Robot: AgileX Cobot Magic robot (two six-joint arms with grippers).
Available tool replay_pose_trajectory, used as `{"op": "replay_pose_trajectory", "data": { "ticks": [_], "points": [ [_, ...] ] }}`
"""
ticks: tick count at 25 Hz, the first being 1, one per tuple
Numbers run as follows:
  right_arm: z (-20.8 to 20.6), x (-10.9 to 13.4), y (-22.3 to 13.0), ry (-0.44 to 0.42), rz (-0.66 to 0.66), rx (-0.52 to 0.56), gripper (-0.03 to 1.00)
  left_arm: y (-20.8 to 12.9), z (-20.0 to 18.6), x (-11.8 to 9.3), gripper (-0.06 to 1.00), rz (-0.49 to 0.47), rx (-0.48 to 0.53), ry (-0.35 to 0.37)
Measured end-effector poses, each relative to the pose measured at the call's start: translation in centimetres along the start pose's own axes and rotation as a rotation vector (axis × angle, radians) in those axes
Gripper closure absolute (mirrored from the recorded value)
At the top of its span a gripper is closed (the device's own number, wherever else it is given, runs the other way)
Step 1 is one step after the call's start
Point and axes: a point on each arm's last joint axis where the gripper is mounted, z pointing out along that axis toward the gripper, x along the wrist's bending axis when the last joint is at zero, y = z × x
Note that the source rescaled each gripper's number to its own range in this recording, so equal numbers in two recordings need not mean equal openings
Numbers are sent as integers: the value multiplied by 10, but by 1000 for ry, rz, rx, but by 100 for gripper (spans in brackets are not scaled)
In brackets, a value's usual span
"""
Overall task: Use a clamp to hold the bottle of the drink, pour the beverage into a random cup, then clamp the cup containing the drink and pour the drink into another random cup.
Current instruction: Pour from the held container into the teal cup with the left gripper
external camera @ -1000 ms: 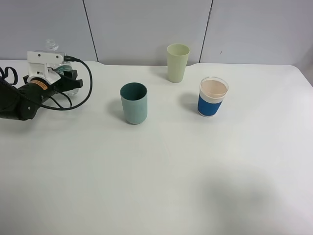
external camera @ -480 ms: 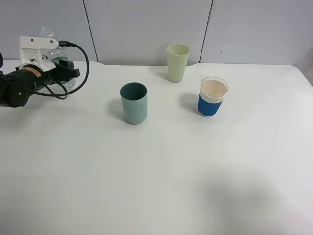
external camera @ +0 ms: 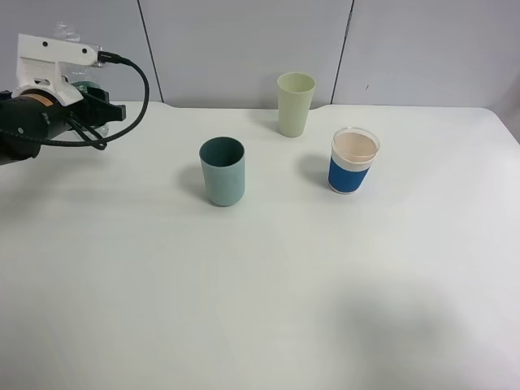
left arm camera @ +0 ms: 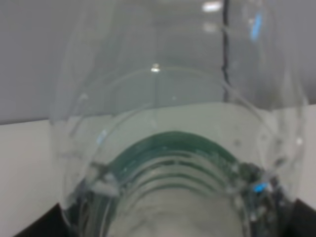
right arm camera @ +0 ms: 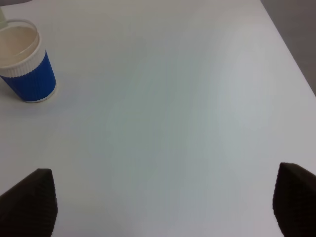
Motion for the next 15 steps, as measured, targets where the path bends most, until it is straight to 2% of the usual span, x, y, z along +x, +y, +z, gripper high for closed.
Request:
{"op": "replay_pose_trajectory", "data": {
  "ticks": [2,15],
  "points": [
    [0,0,0,0,0,0,26,4,-5,-3,85,48,11,20],
    [0,0,0,0,0,0,26,16,-28,-38,85,401,35,3]
  ]
}}
